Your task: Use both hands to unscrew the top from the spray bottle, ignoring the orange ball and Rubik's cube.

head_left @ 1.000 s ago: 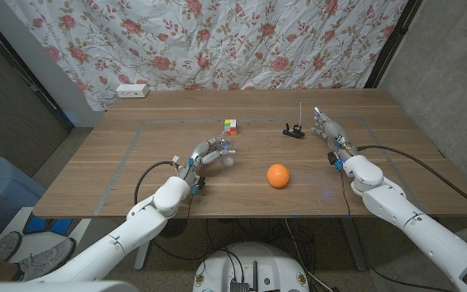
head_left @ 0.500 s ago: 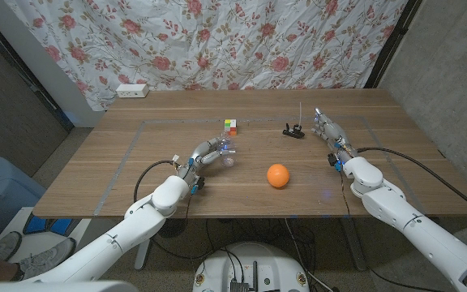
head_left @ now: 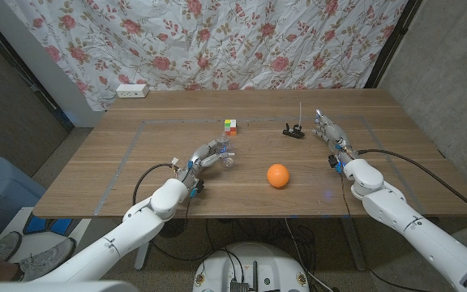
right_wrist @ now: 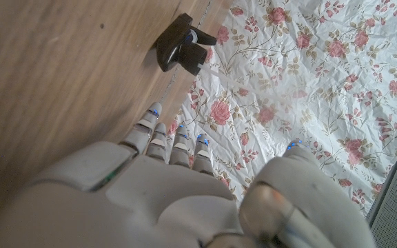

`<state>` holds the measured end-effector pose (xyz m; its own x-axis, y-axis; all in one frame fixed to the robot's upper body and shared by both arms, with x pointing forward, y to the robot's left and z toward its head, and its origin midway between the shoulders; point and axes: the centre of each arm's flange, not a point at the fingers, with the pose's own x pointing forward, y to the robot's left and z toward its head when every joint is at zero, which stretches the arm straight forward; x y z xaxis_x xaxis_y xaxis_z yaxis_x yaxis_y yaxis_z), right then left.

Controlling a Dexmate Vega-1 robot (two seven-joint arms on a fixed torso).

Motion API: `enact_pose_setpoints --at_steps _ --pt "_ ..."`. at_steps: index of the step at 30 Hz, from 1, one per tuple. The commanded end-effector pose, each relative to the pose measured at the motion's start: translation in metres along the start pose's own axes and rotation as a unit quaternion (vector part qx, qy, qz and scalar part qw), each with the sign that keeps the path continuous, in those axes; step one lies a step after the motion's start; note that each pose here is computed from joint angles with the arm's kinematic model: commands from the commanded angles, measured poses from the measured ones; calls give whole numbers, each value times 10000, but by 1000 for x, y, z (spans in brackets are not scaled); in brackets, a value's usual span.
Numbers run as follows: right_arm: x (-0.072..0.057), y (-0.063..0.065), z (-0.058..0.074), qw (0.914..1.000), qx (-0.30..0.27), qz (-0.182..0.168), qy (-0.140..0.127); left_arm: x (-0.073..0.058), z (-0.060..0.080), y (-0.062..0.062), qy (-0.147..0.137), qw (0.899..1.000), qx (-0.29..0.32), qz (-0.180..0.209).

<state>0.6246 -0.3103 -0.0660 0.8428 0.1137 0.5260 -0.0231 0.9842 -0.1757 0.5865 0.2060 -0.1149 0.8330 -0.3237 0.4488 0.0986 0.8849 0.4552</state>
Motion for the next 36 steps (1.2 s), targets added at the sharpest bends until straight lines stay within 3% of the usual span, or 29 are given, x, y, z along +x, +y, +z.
enact_pose_setpoints --at_steps 1,25,36 --pt "-2 0 0 10000 8 -37 -29 -6 -3 2 60 10000 9 -56" --pt "-10 7 0 9999 -7 -121 -47 -12 -6 17 41 9998 19 -170" --pt "-14 9 3 9999 43 -90 -91 -13 -3 26 -87 9987 -113 -493"
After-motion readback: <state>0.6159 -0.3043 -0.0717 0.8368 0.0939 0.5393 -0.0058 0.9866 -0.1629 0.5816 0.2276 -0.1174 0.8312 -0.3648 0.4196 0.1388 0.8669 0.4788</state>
